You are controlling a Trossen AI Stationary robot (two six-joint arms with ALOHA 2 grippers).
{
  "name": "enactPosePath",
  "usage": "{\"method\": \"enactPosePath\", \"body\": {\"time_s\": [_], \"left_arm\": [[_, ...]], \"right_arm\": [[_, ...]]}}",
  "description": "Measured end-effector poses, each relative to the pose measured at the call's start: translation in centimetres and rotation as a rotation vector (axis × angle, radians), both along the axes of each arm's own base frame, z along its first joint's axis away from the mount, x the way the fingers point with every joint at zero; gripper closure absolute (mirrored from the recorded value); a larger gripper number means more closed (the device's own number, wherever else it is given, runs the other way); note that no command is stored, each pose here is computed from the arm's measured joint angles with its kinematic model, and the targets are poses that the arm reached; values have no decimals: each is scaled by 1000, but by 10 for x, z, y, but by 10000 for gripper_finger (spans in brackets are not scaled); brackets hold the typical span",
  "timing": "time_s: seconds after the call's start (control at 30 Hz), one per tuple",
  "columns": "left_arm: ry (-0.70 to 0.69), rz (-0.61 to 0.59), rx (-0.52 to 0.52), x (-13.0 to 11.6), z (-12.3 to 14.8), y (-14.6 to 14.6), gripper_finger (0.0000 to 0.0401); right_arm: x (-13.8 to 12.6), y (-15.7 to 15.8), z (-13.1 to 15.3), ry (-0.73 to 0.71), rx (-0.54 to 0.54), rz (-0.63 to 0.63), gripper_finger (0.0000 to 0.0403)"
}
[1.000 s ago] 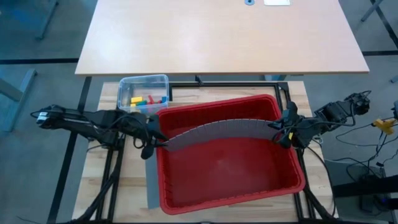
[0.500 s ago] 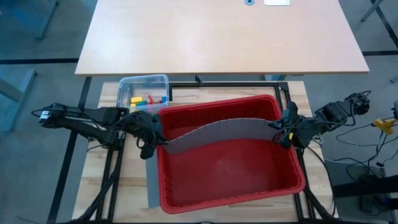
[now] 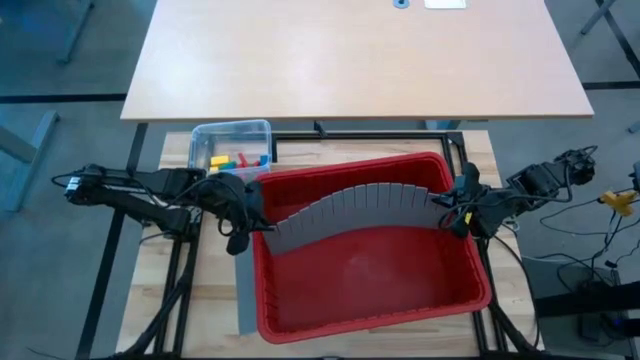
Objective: Sort blocks
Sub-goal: Insert the bin divider into the red bin
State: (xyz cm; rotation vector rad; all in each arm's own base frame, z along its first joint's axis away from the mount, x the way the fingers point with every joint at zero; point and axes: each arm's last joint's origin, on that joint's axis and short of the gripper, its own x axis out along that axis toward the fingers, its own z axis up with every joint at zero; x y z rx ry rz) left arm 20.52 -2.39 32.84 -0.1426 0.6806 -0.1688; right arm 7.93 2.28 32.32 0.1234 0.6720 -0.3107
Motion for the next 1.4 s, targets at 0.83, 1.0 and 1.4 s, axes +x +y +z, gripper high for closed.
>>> {"method": "enactPosePath", "body": {"time_s": [0.83, 1.0, 1.4], "left_arm": [[-12, -85, 79, 7, -4, -15, 401], [-9, -67, 100, 6, -5, -14, 401], [26, -58, 93, -2, -2, -12, 401]], "right_arm": [[0, 0, 1, -1, -50, 12, 403], [0, 0, 1, -1, -50, 12, 403], [1, 0, 1, -3, -49, 11, 403]]}}
